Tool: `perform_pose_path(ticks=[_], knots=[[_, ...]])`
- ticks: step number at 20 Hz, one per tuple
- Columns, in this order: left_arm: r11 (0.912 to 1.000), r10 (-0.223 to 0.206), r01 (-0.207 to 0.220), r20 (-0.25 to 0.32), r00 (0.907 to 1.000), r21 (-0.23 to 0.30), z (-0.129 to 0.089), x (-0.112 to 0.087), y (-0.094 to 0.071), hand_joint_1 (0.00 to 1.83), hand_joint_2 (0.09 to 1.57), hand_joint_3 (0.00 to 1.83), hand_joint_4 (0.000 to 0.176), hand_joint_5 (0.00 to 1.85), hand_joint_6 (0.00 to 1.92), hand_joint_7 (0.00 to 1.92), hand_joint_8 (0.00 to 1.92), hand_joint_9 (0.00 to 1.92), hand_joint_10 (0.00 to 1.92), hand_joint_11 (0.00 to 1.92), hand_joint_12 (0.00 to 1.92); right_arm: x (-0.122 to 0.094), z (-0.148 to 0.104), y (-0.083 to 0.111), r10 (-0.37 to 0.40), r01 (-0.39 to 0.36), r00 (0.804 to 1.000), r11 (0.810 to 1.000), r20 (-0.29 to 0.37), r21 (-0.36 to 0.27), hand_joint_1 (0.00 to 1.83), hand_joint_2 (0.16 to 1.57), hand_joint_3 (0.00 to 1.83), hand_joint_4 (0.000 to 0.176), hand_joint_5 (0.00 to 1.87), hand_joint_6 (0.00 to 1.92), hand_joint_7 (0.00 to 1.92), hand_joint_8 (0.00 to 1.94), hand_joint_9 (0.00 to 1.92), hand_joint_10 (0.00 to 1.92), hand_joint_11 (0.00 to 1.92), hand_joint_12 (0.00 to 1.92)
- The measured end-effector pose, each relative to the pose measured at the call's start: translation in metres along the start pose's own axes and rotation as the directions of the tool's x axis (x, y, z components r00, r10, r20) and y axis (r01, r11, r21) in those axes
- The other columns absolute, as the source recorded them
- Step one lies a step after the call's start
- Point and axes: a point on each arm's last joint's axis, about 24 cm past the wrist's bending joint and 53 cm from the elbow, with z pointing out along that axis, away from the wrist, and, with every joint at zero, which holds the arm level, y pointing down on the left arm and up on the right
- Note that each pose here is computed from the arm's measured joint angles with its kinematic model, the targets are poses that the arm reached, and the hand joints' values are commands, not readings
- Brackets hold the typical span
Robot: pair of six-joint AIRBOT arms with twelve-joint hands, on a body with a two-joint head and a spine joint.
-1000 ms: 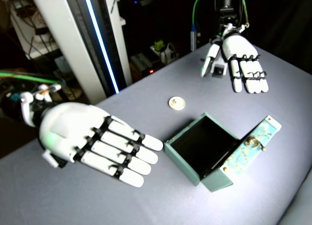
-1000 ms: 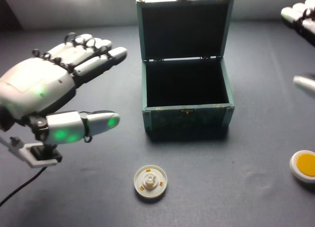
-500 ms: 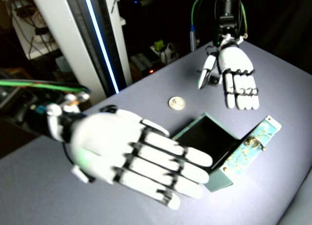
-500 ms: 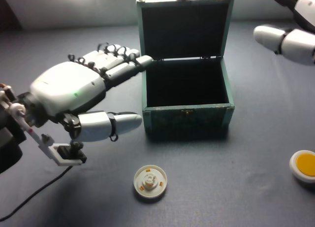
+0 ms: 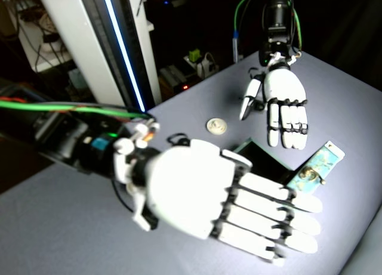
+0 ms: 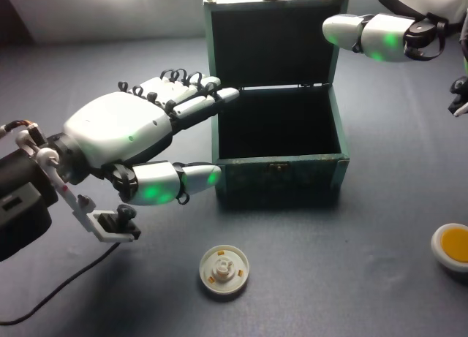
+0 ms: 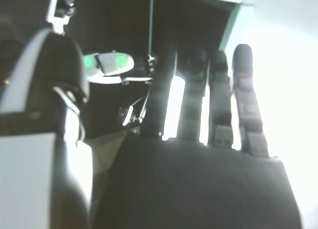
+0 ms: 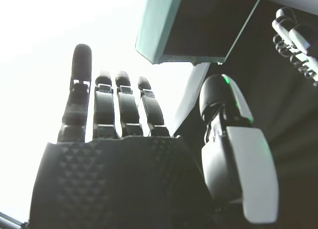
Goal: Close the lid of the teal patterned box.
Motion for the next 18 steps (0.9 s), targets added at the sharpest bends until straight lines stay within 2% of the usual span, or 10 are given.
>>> perform_pose_path(ticks=[2, 3, 5, 6, 8, 10, 13, 15, 17, 18], knots=[[1.0, 0.003, -0.003, -0.004, 1.0, 0.0, 0.0, 0.001, 0.0, 0.2, 1.35, 0.0, 0.026, 0.1, 0.01, 0.07, 0.01, 0.04, 0.01, 0.0, 0.81, 0.005, 0.001, 0.0, -0.009, 0.009, 1.0, 1.0, -0.019, 0.001, 0.18, 1.28, 0.0, 0.01, 0.0, 0.0, 0.02, 0.01, 0.0, 0.0, 0.0, 0.0], [1.0, 0.002, -0.002, -0.003, 1.0, -0.002, 0.0, 0.0, 0.001, 0.23, 1.36, 0.0, 0.004, 0.11, 0.01, 0.09, 0.01, 0.05, 0.01, 0.0, 0.73, 0.007, 0.001, 0.001, -0.017, 0.017, 0.999, 1.0, -0.027, -0.003, 0.21, 1.28, 0.0, 0.006, 0.05, 0.02, 0.1, 0.04, 0.02, 0.01, 0.0, 0.0], [1.0, 0.005, -0.005, 0.001, 1.0, -0.003, 0.001, -0.003, 0.001, 0.22, 1.36, 0.0, 0.0, 0.12, 0.01, 0.08, 0.0, 0.04, 0.01, 0.0, 0.61, 0.009, 0.001, 0.004, -0.018, 0.018, 0.999, 1.0, -0.032, -0.01, 0.3, 1.3, 0.0, 0.0, 0.27, 0.06, 0.25, 0.02, 0.11, 0.23, 0.0, 0.99], [1.0, 0.003, -0.003, 0.004, 1.0, -0.005, 0.001, -0.003, 0.002, 0.22, 1.37, 0.0, 0.002, 0.12, 0.01, 0.08, 0.0, 0.04, 0.01, 0.0, 0.6, 0.011, 0.001, 0.008, -0.022, 0.021, 0.999, 1.0, -0.037, -0.019, 0.32, 1.31, 0.0, 0.0, 0.38, 0.17, 0.37, 0.04, 0.13, 0.54, 0.0, 1.46], [1.0, 0.004, -0.003, 0.005, 1.0, -0.003, 0.002, -0.004, 0.001, 0.25, 1.37, 0.0, 0.0, 0.11, 0.0, 0.06, 0.0, 0.03, 0.0, 0.0, 0.51, 0.012, 0.0, 0.016, -0.011, 0.01, 1.0, 0.999, -0.028, -0.035, 0.24, 1.3, 0.0, 0.0, 0.32, 0.45, 0.42, 0.03, 0.01, 0.83, 0.0, 1.87], [1.0, 0.001, -0.001, 0.005, 1.0, -0.004, 0.002, -0.004, 0.001, 0.25, 1.37, 0.0, 0.0, 0.09, 0.0, 0.03, 0.0, 0.0, 0.0, 0.0, 0.42, 0.01, -0.001, 0.027, 0.003, -0.004, 1.0, 0.998, -0.012, -0.059, 0.26, 1.29, 0.0, 0.0, 0.34, 0.41, 0.39, 0.01, 0.0, 0.66, 0.0, 1.92], [1.0, -0.004, 0.004, 0.007, 1.0, -0.006, 0.002, -0.005, 0.002, 0.3, 1.37, 0.0, 0.0, 0.1, 0.0, 0.03, 0.0, 0.0, 0.0, 0.0, 0.35, 0.013, -0.006, 0.039, -0.002, 0.0, 1.0, 0.996, -0.02, -0.086, 0.2, 1.33, 0.0, 0.0, 0.26, 0.47, 0.41, 0.02, 0.0, 0.99, 0.0, 1.84], [0.9997, -0.02, 0.02, 0.017, 0.9996, -0.01, -0.001, -0.005, 0.003, 0.32, 1.37, 0.0, 0.0, 0.11, 0.0, 0.04, 0.0, 0.01, 0.0, 0.0, 0.38, 0.019, -0.012, 0.047, -0.022, 0.018, 0.999, 0.994, -0.034, -0.112, 0.22, 1.35, 0.0, 0.0, 0.25, 0.65, 0.34, 0.81, 0.18, 1.49, 0.23, 1.92], [0.9997, -0.023, 0.023, 0.019, 0.9995, -0.011, -0.003, -0.005, 0.003, 0.27, 1.37, 0.0, 0.009, 0.1, 0.0, 0.04, 0.0, 0.02, 0.01, 0.0, 0.57, 0.022, -0.02, 0.05, -0.026, 0.022, 0.999, 0.992, -0.035, -0.125, 0.27, 1.36, 0.0, 0.0, 0.2, 0.98, 0.15, 0.98, 0.21, 1.49, 0.31, 1.92], [0.9997, -0.022, 0.022, 0.021, 0.9995, -0.012, -0.006, -0.006, 0.004, 0.25, 1.37, 0.0, 0.017, 0.09, 0.0, 0.04, 0.0, 0.02, 0.01, 0.0, 0.58, 0.025, -0.024, 0.051, -0.032, 0.027, 0.999, 0.991, -0.041, -0.132, 0.33, 1.36, 0.0, 0.0, 0.17, 1.16, 0.34, 1.23, 0.39, 1.62, 0.44, 1.92]])
